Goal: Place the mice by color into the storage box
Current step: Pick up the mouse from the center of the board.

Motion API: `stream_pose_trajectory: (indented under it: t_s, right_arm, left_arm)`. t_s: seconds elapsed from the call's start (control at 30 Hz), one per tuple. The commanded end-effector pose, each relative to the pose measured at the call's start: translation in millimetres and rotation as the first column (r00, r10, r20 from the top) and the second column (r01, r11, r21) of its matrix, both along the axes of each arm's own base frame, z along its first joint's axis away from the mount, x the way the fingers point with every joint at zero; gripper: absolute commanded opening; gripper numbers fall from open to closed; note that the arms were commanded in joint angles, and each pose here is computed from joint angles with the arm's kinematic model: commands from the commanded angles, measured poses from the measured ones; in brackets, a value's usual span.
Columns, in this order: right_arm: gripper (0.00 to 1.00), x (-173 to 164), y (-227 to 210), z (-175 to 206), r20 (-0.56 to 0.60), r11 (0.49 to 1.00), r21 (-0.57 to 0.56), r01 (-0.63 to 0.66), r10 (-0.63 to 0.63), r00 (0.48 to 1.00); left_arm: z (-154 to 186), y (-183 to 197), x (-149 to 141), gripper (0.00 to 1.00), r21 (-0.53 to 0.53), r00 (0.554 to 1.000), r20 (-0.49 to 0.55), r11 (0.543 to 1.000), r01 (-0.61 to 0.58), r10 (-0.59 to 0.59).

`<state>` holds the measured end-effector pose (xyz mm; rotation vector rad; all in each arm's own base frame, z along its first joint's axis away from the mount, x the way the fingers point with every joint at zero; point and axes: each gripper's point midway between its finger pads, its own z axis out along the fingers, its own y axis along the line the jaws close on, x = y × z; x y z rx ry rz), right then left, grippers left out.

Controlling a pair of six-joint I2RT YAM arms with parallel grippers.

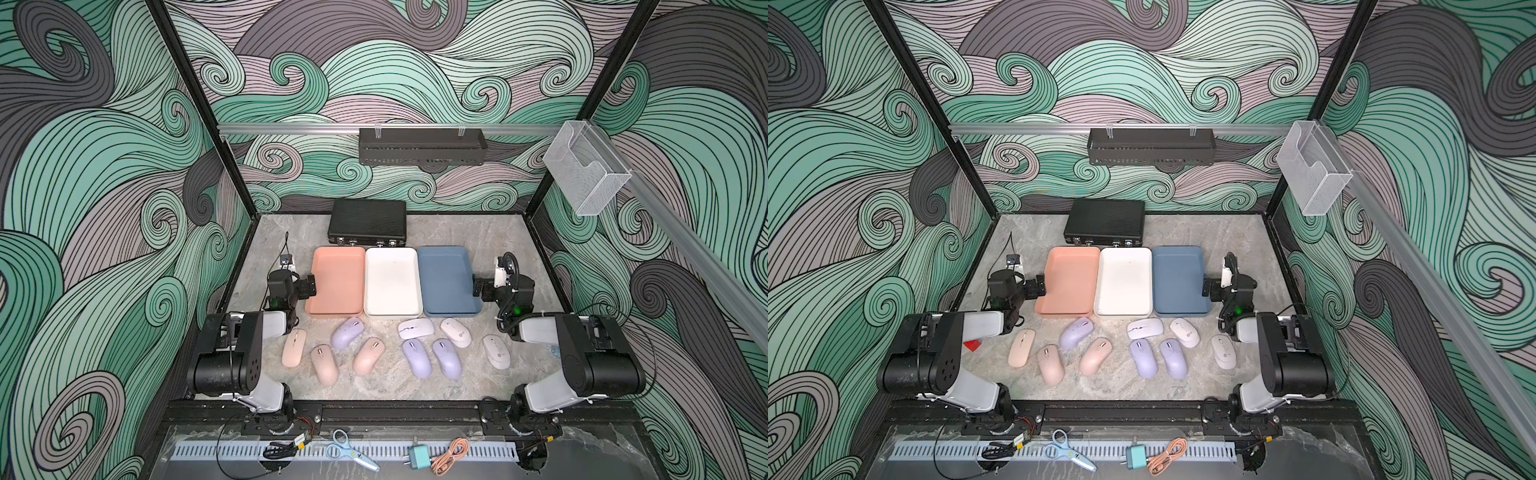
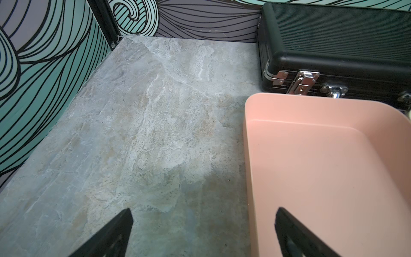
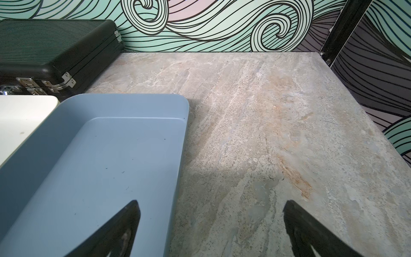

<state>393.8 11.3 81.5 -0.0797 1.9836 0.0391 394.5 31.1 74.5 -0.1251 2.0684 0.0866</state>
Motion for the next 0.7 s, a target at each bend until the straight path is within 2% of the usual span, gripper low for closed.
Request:
stream_pose_trajectory:
  t_s: [0.0,0.3,0.37,0.4,0.47,0.5,0.57,0.67]
  right_arm:
    - [0.99,4.0,0.5,10.4,0.033,1.0,-0.014,-0.004,0.004,0.999]
    - [0.99,4.2,0.5,9.9,0.03,1.0,-0.003,-0.008,0.008,1.0]
    - [0.99,4.5,-2.1,10.9,0.033,1.0,-0.005,0.005,-0.005,0.999]
    - [0.99,6.9,-9.1,14.1,0.033,0.999,-0.005,0.052,-0.052,0.998]
    - [0.99,8.1,-20.0,26.8,0.008,0.993,-0.008,0.119,-0.119,0.993]
    - [0.99,6.1,-22.5,36.5,-0.023,0.991,-0.015,0.133,-0.134,0.991]
    - [0.99,6.4,-23.7,65.6,-0.015,0.989,-0.016,0.144,-0.144,0.989]
    - [0.99,-2.8,-31.0,124.8,-0.023,0.967,0.042,0.25,-0.249,0.968]
  left_arm:
    - [8.7,-0.1,6.8,0.98,-0.009,1.0,0.021,1.0,0.004,-0.004]
    - [9.3,-0.7,5.8,0.99,-0.009,1.0,0.025,1.0,0.008,-0.007]
    - [13.3,-11.5,7.6,0.99,-0.013,0.997,0.008,0.997,0.077,-0.077]
    - [21.0,-16.9,9.9,0.99,-0.02,0.994,-0.014,0.994,0.111,-0.112]
    - [41.4,-27.6,13.6,0.99,-0.04,0.983,-0.053,0.984,0.176,-0.178]
    - [61.6,-31.6,14.4,0.99,-0.051,0.98,-0.038,0.979,0.195,-0.197]
    - [101.4,-40.8,14.8,0.99,-0.087,0.973,0.029,0.969,0.231,-0.229]
    - [179.5,-61.6,12.0,0.99,-0.122,0.933,0.179,0.934,0.337,-0.313]
